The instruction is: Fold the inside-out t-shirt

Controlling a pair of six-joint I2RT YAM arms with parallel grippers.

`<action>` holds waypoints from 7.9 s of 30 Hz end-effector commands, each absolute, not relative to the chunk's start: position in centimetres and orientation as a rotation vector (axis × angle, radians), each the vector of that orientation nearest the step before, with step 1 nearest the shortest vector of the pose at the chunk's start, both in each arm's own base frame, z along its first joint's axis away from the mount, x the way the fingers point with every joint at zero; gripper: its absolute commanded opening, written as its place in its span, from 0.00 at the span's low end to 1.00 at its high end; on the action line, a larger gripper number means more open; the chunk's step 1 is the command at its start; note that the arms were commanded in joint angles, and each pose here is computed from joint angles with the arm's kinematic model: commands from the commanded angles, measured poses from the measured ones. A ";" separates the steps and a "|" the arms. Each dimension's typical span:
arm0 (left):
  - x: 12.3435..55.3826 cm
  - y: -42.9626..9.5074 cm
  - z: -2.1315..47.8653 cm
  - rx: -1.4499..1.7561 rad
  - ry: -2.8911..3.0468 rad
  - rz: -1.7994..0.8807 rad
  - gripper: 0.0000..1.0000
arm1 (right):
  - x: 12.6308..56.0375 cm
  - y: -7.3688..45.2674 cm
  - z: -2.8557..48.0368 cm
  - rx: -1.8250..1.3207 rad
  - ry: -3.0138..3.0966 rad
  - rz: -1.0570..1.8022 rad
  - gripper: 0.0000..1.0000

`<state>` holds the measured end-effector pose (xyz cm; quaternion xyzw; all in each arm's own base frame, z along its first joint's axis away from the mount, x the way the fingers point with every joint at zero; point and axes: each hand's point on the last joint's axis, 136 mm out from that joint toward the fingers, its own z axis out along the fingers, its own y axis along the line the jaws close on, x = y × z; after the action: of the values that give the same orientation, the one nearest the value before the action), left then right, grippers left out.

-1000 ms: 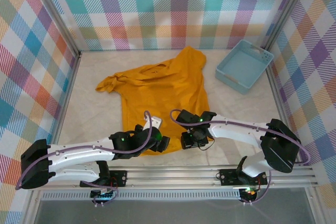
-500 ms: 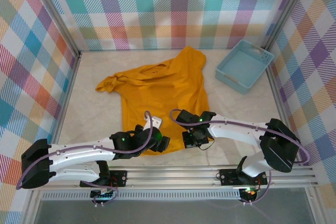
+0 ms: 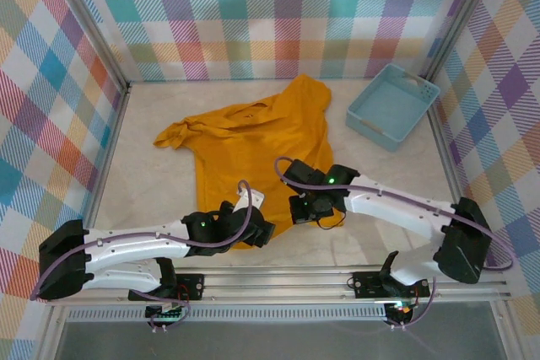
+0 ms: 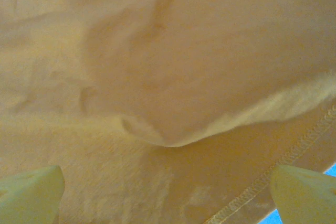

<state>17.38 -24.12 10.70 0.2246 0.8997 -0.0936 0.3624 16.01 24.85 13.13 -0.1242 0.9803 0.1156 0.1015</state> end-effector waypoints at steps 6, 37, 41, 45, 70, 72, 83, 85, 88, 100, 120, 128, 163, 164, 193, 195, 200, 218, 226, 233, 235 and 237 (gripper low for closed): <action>17.2 -29.4 14.8 0.674 2.191 -0.355 1.00 | 16.5 25.1 16.7 -0.415 2.827 0.376 0.00; 15.9 -30.4 13.1 0.758 2.176 -0.104 0.90 | 18.3 26.4 16.2 -0.254 2.881 0.485 0.00; 16.9 -30.5 12.6 0.707 2.163 -0.027 0.93 | 18.4 26.5 16.5 -0.255 2.870 0.498 0.00; 17.9 -30.3 12.4 0.667 2.164 0.021 0.90 | 18.3 26.3 16.7 -0.258 2.868 0.494 0.00; 16.6 -29.4 12.9 0.618 2.119 -0.296 0.99 | 18.9 26.8 17.5 -0.186 2.837 0.616 0.00; 16.7 -29.4 12.6 0.617 2.125 -0.294 0.99 | 18.9 26.7 17.7 -0.179 2.832 0.621 0.00; 18.7 -28.5 11.4 0.494 2.161 -0.198 0.89 | 19.0 26.0 18.3 -0.150 2.818 0.612 0.00; 18.9 -28.1 11.6 0.486 2.157 -0.167 0.83 | 19.0 25.9 18.1 -0.152 2.820 0.595 0.00; 18.9 -28.0 12.0 0.492 2.153 -0.167 0.72 | 19.3 25.4 17.7 -0.150 2.824 0.545 0.00; 19.4 -28.1 12.0 0.481 2.165 -0.149 0.29 | 19.4 25.6 16.8 -0.175 2.847 0.508 0.00; 22.2 -29.1 22.8 0.366 2.143 -0.595 0.00 | 12.4 31.9 19.3 -0.831 2.145 0.943 0.67; 22.0 -28.5 23.8 0.378 2.154 -0.612 0.00 | 16.5 34.2 19.3 -0.750 1.795 0.792 0.64; 22.4 -26.1 25.9 0.364 2.132 -0.610 0.00 | 18.7 37.2 9.3 -1.193 1.600 0.617 0.59; 22.3 -26.0 26.0 0.365 2.132 -0.608 0.00 | 18.9 37.3 9.2 -1.193 1.597 0.615 0.59; 21.7 -27.2 26.5 0.407 2.149 -0.678 0.00 | 26.6 34.7 20.2 -0.670 1.367 0.397 0.66; 21.7 -27.3 26.7 0.407 2.149 -0.689 0.00 | 27.8 34.3 19.9 -0.629 1.410 0.350 0.65; 21.9 -27.1 29.1 0.372 2.106 -0.712 0.00 | 30.3 31.3 15.6 -0.453 1.655 0.366 0.56; 28.9 -27.1 35.7 0.298 2.078 -0.671 0.00 | 22.8 28.4 10.9 -0.373 2.044 0.468 0.52; 28.9 -29.3 32.8 0.351 2.166 -0.727 0.00 | 25.7 28.8 15.0 -0.280 1.967 0.625 0.56; 28.9 -29.3 32.5 0.352 2.178 -0.723 0.00 | 26.3 31.3 17.5 -0.325 1.918 0.686 0.58; 29.1 -29.0 32.3 0.350 2.186 -0.697 0.00 | 25.4 31.9 18.6 -0.344 1.894 0.767 0.59; 29.1 -28.8 32.3 0.353 2.190 -0.680 0.00 | 24.6 32.4 19.2 -0.357 1.895 0.813 0.58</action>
<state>28.90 -29.27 31.58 0.1382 0.8661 -0.2762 0.3930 25.79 30.76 16.25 -0.1353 0.8091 0.2810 0.4981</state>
